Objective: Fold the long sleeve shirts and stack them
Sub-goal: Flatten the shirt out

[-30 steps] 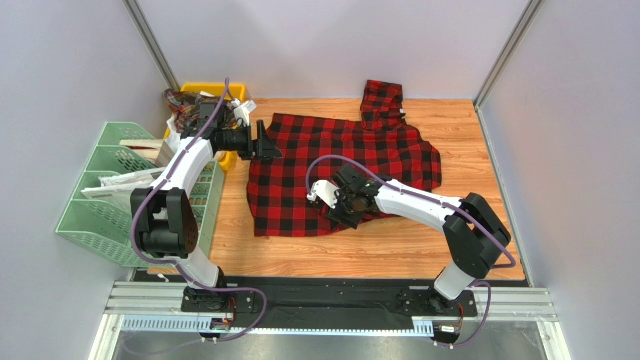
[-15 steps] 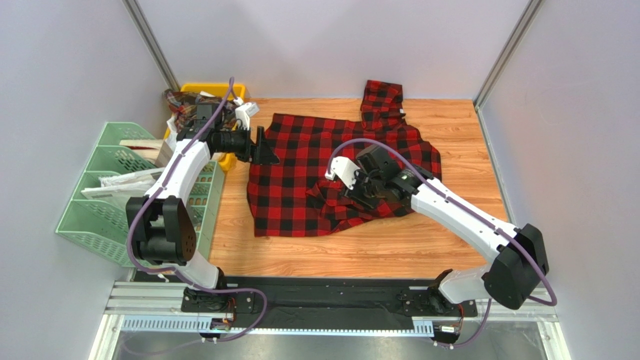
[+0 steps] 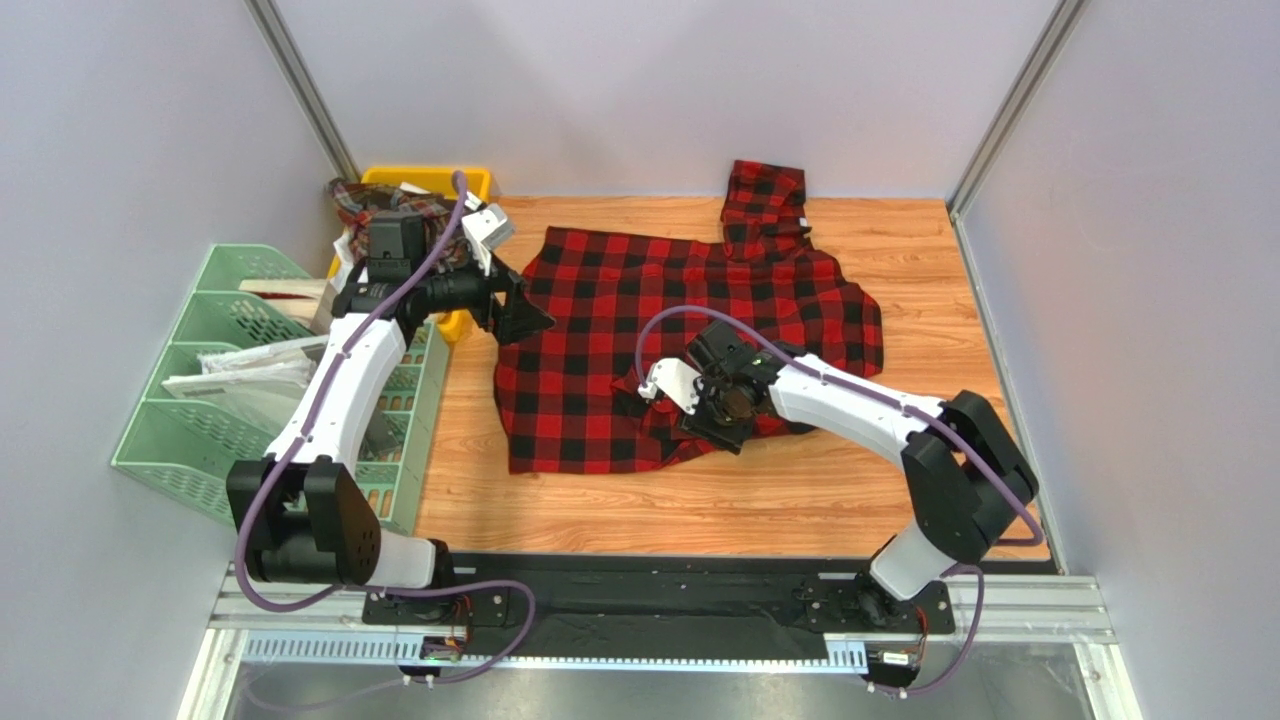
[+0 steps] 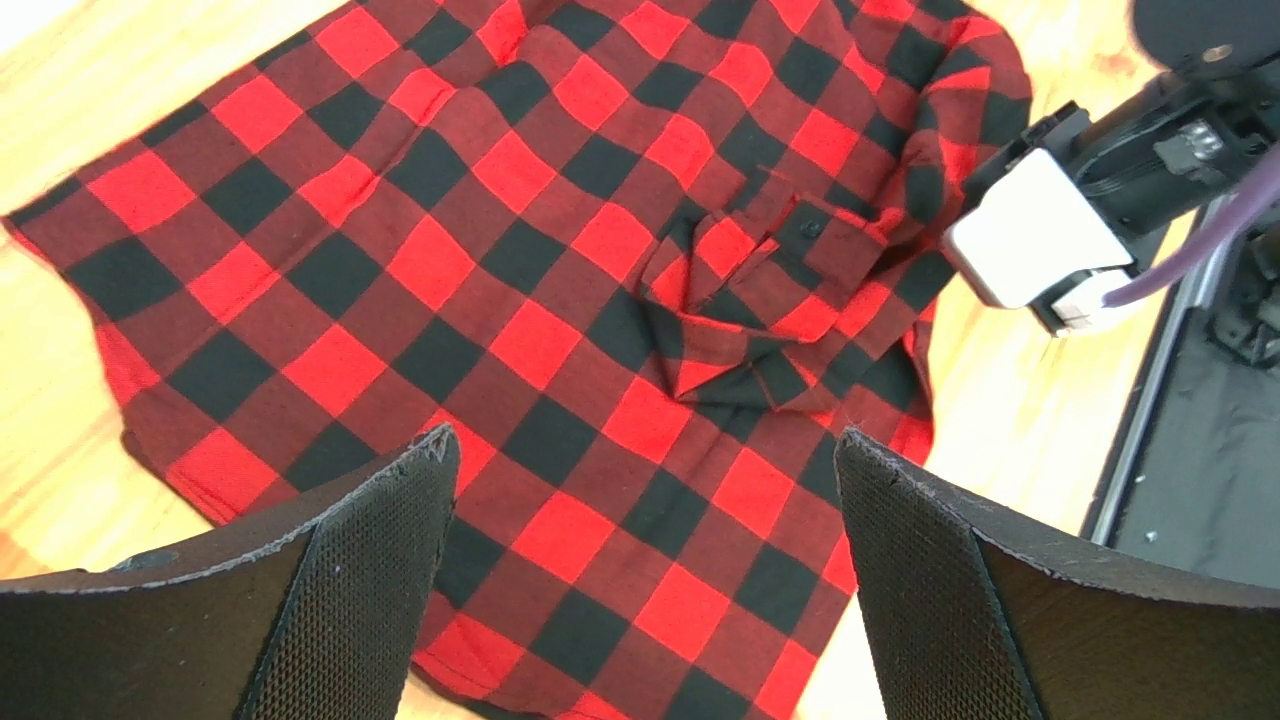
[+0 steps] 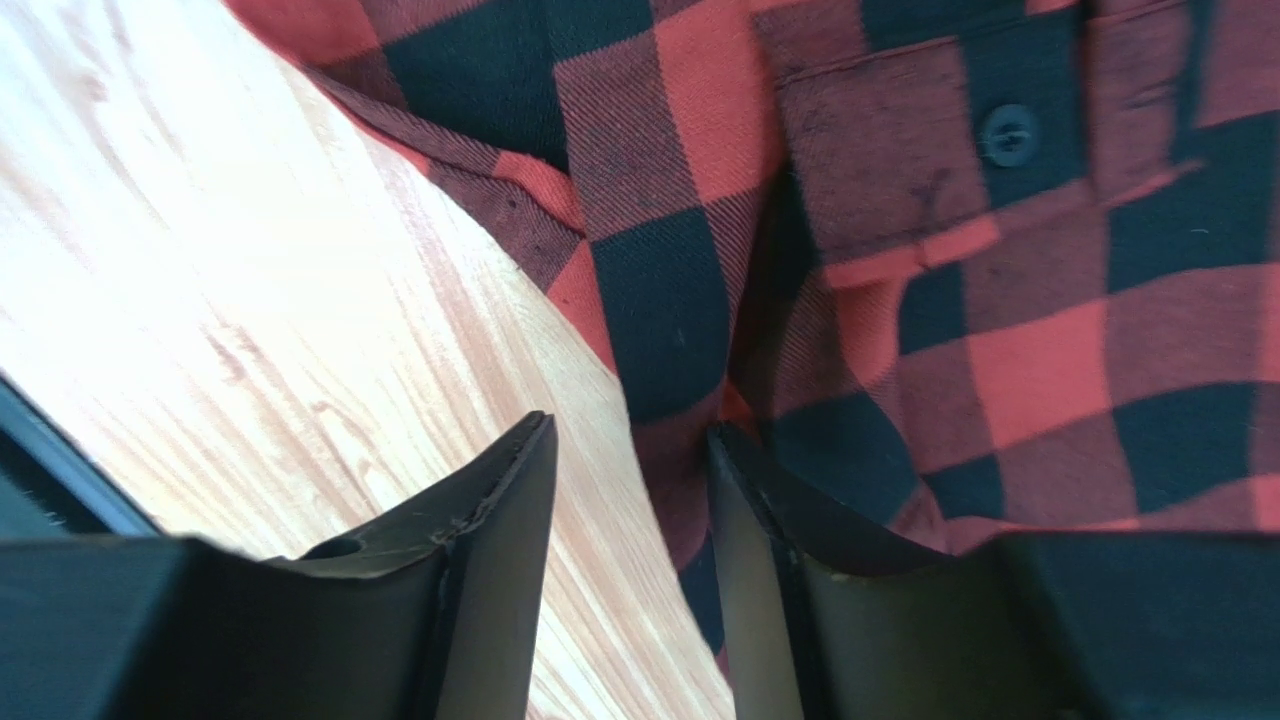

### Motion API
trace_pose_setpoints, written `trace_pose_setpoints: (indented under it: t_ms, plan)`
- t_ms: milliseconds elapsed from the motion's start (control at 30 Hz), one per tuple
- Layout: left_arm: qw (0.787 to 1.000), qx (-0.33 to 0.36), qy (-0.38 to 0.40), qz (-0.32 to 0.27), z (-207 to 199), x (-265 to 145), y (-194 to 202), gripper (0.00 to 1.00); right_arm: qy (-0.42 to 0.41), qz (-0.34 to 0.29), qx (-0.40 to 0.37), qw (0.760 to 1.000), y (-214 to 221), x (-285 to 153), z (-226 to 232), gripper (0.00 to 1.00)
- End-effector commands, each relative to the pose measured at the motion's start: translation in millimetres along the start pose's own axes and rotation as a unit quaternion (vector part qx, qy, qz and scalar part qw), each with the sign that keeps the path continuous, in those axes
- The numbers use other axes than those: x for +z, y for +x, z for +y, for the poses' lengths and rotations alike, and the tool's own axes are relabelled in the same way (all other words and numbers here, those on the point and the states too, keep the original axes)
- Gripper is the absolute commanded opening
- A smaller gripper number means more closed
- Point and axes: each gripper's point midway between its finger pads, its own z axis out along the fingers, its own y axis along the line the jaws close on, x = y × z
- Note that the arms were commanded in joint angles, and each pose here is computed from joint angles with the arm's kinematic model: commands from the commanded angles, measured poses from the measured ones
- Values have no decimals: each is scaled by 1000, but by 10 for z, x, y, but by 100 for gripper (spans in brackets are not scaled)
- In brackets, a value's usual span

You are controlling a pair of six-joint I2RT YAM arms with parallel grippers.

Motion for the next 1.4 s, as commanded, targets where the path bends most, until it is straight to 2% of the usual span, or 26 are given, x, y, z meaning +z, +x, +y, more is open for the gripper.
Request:
trace_pose_setpoints:
  t_ms: [0,33,100,167,200,233,300,333,367,433,567,667,733,767,900,1100,1233,1367]
  plan:
    - [996,81,21,-15,-45,-16,-80,99,20,-13,-15,1000,-96,47,-89,33]
    - [996,86,23,-7,-59,-23,-25,97,20,-14,-14,1000,-101,28,-89,14]
    - [992,121,30,3,-64,-27,42,90,22,-24,-8,999,-145,-111,-88,0]
    - [990,130,44,19,-111,-40,137,85,27,-55,-9,998,-242,-338,-73,0]
    - [983,176,55,23,-123,-34,171,82,22,-61,-6,998,-247,-438,-54,0]
    - [981,178,74,36,-210,-44,262,82,24,-75,4,997,-258,-546,-74,0]
    - [967,226,103,52,-346,7,392,84,15,-113,11,993,-293,-787,-30,0]
    - [952,275,117,62,-382,29,472,84,18,-121,25,992,-261,-841,-74,0]
    - [945,293,130,71,-451,65,594,85,12,-127,27,991,-250,-875,-67,0]
    - [917,356,161,82,-584,211,713,85,4,-113,36,993,-117,-875,-36,0]
    - [889,399,207,83,-749,557,877,86,-30,-97,46,994,33,-775,101,0]
    - [854,441,261,86,-1043,820,1031,87,-36,-94,59,993,103,-773,128,0]
    - [842,455,274,94,-1127,946,1162,87,-37,-98,69,992,142,-812,122,0]
    - [828,471,291,93,-1271,1016,1211,87,-41,-94,72,992,188,-816,145,0]
    - [794,512,311,101,-1476,1214,1392,83,-40,-92,84,991,272,-841,164,0]
    - [771,551,297,115,-1504,1542,1524,82,-48,-93,92,990,321,-855,231,0]
    - [768,559,291,118,-1495,1704,1578,82,-49,-90,91,991,356,-850,251,0]
    - [765,561,291,126,-1512,1827,1622,77,-50,-89,92,991,380,-852,263,0]
